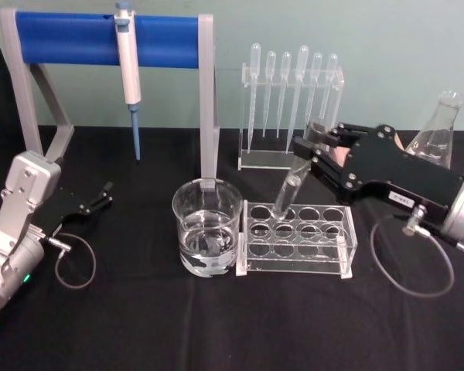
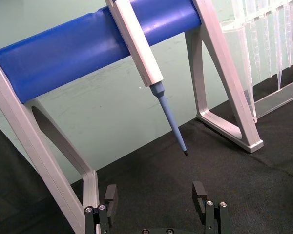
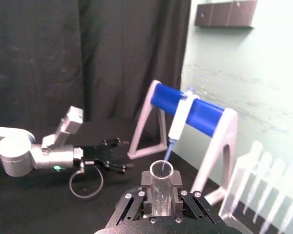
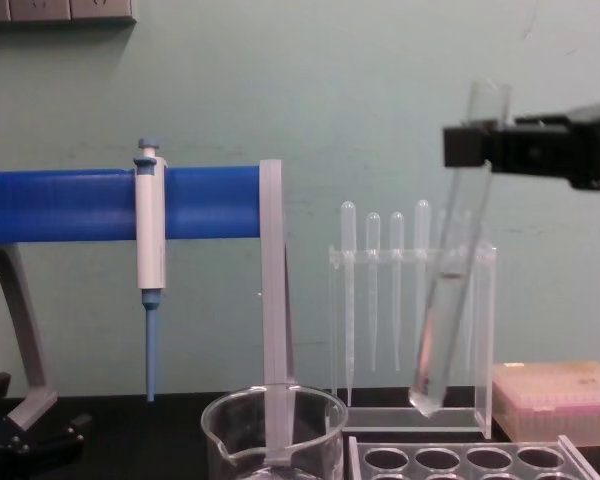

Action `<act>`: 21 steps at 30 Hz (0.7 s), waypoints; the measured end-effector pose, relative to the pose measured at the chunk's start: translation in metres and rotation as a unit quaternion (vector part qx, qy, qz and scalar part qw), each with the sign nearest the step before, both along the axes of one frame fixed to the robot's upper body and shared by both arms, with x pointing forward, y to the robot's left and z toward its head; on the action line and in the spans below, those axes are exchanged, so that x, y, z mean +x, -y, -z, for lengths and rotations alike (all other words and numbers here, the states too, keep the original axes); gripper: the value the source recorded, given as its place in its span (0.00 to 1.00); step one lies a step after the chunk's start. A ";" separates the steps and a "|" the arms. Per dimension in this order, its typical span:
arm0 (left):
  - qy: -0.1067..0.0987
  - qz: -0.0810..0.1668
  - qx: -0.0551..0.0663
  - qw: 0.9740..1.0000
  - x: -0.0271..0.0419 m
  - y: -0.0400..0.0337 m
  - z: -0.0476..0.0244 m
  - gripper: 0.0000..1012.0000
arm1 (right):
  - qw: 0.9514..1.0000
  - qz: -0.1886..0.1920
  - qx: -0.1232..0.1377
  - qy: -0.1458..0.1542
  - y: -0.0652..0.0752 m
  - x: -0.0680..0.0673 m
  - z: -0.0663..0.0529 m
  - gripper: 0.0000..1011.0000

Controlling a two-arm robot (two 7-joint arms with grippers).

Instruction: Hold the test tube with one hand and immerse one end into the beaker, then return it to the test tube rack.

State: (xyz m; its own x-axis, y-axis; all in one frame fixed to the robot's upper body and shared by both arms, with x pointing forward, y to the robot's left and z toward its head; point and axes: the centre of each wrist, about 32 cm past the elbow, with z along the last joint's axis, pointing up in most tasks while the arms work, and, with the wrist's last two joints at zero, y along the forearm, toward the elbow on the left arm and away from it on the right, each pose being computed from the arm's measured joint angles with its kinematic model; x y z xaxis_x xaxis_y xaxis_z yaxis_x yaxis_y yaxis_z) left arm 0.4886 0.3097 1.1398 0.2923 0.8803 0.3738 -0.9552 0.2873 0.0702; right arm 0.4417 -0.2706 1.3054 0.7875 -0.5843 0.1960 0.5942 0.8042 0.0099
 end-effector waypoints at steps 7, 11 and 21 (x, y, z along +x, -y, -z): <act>0.000 0.000 0.000 1.000 0.0000 0.0000 0.0000 0.99 | 1.000 0.017 0.000 -0.012 0.009 0.002 0.015 0.22; 0.000 0.000 0.000 1.000 0.0000 0.0000 0.0000 0.99 | 1.000 0.022 -0.003 -0.018 0.011 0.004 0.020 0.22; 0.000 0.000 0.000 1.000 0.0000 0.0000 0.0000 0.99 | 0.999 0.028 -0.010 -0.034 0.008 0.010 0.034 0.22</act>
State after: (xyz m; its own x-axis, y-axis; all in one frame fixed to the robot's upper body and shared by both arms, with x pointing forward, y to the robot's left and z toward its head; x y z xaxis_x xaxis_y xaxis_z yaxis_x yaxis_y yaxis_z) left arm 0.4886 0.3097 1.1398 0.2922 0.8803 0.3737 -0.9553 0.2873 0.0702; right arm 0.4514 -0.2788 1.2714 0.7658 -0.6239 0.1558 0.6367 0.7696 -0.0482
